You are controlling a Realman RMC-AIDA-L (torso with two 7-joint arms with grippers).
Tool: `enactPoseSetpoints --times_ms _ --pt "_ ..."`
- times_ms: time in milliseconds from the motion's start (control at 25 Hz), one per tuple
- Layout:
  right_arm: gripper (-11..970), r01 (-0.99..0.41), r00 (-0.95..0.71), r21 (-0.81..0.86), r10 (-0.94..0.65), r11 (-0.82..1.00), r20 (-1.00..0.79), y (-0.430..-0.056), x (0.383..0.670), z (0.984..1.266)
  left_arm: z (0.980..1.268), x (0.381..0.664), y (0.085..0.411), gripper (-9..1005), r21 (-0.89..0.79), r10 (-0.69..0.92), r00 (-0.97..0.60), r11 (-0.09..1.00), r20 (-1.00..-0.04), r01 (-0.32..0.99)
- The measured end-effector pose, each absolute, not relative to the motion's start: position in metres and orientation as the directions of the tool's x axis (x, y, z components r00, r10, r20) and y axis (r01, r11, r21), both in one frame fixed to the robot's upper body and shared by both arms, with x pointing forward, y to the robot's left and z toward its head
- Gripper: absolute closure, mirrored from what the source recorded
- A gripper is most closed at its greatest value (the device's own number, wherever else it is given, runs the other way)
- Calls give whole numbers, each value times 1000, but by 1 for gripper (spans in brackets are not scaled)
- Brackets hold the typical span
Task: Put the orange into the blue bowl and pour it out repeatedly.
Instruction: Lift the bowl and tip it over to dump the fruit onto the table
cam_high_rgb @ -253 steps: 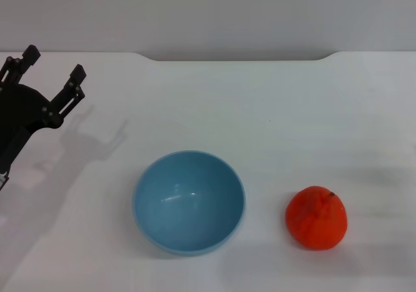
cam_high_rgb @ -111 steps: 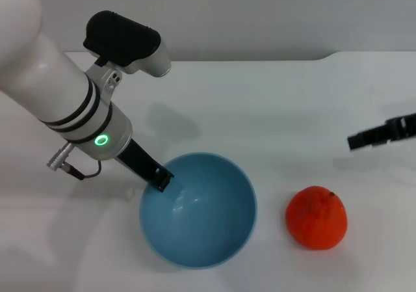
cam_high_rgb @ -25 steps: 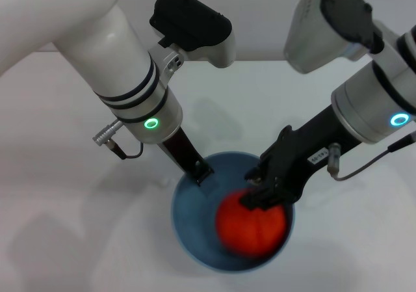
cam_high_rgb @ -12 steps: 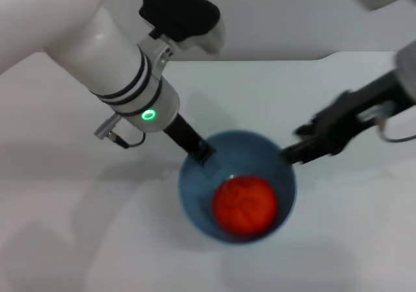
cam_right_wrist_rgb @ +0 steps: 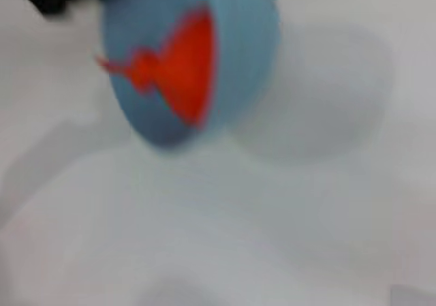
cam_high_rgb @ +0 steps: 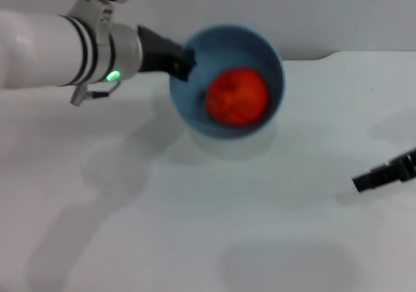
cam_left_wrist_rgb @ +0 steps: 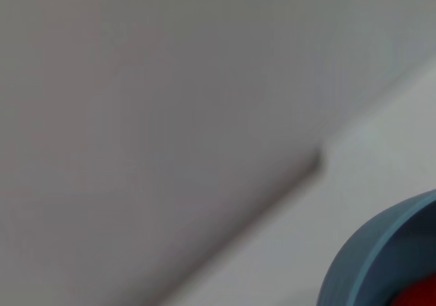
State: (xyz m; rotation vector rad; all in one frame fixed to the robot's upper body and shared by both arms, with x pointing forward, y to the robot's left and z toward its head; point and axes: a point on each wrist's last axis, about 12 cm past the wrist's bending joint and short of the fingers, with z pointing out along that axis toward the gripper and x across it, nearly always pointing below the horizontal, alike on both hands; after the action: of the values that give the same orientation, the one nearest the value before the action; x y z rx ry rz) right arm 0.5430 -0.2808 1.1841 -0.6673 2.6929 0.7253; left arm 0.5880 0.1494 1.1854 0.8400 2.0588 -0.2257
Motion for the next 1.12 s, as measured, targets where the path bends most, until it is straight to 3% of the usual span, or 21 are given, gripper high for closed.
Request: enactPoseSetpoints --times_ms 120,240,280,360,640,880,1040,1120 --pt "456 -447 -888 398 -346 801 -302 -289 540 1171 1184 578 152 997 282 496 -236 757 -836 590" --pt "453 -418 -905 404 -336 814 -261 -292 539 1161 1178 567 149 997 384 529 -117 734 -840 559" --pt "452 -410 -909 407 -331 816 -254 -293 539 1158 1172 556 145 997 477 544 32 704 -838 527" --pt "450 -402 -913 410 -324 819 -247 -294 540 1155 1167 551 144 996 529 559 107 682 -822 505" --pt "442 -388 -919 408 -313 826 -239 -298 538 1153 1121 518 133 996 835 676 496 491 -545 248" --pt "436 -378 -922 410 -299 830 -245 -301 538 1153 1090 497 123 997 924 745 573 376 -341 62" --pt "432 -371 -924 409 -287 834 -254 -302 539 1153 1082 489 121 997 939 753 599 343 -274 -2" --pt "430 -369 -923 406 -279 836 -264 -303 540 1153 1083 490 121 996 929 754 586 369 -299 -1"
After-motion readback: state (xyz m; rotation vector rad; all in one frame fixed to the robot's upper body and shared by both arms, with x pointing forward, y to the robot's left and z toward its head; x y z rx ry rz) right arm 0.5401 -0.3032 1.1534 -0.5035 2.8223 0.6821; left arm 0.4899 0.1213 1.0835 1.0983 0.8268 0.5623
